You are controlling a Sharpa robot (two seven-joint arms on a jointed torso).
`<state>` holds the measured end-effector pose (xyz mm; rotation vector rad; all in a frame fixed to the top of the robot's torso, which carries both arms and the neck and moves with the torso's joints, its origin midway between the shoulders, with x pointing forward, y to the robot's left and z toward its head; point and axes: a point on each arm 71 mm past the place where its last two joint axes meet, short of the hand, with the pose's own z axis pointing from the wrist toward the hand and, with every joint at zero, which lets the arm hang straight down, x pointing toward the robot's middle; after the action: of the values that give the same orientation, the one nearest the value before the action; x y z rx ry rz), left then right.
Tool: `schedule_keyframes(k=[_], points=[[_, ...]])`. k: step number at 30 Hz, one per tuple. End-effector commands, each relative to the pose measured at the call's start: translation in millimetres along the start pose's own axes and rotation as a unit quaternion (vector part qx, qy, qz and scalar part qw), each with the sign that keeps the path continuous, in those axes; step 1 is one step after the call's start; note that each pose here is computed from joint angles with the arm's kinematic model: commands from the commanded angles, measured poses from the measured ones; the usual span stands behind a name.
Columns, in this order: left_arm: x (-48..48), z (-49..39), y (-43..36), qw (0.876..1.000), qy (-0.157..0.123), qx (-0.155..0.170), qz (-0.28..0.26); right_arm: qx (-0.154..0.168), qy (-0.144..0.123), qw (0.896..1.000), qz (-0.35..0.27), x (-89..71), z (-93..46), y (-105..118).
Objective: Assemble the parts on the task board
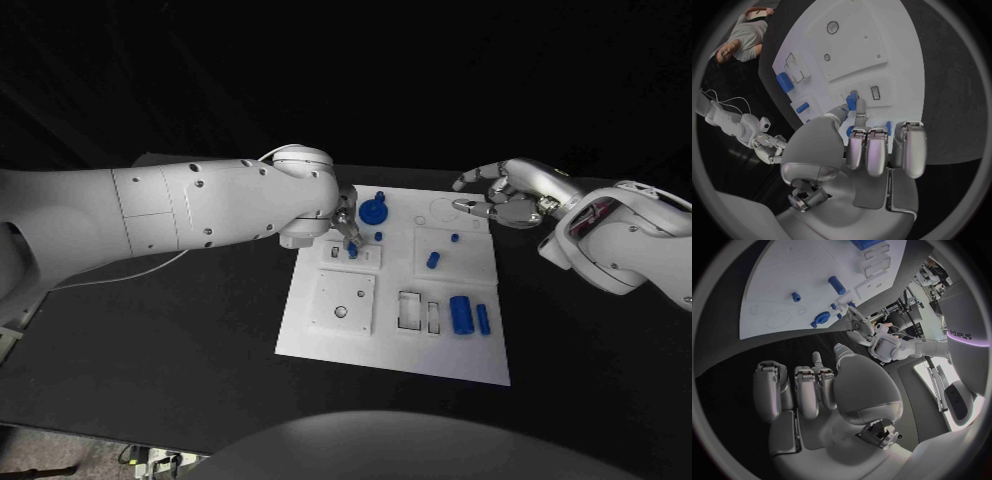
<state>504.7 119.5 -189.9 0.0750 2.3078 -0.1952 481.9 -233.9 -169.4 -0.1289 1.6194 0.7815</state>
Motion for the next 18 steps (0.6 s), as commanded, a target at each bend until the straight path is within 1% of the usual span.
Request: schedule_keyframes(k=[1,18], points=[[0.2,-0.2,-1.6,1.0,0.001,0.004,0.003,-0.005,0.005,1.0,-0.002,1.2,-0.1,0.4],[1.5,-0.9,-0.7,1.0,0.005,0.004,0.004,-0.004,0.007,1.0,-0.001,2.8,0.3,-0.2]])
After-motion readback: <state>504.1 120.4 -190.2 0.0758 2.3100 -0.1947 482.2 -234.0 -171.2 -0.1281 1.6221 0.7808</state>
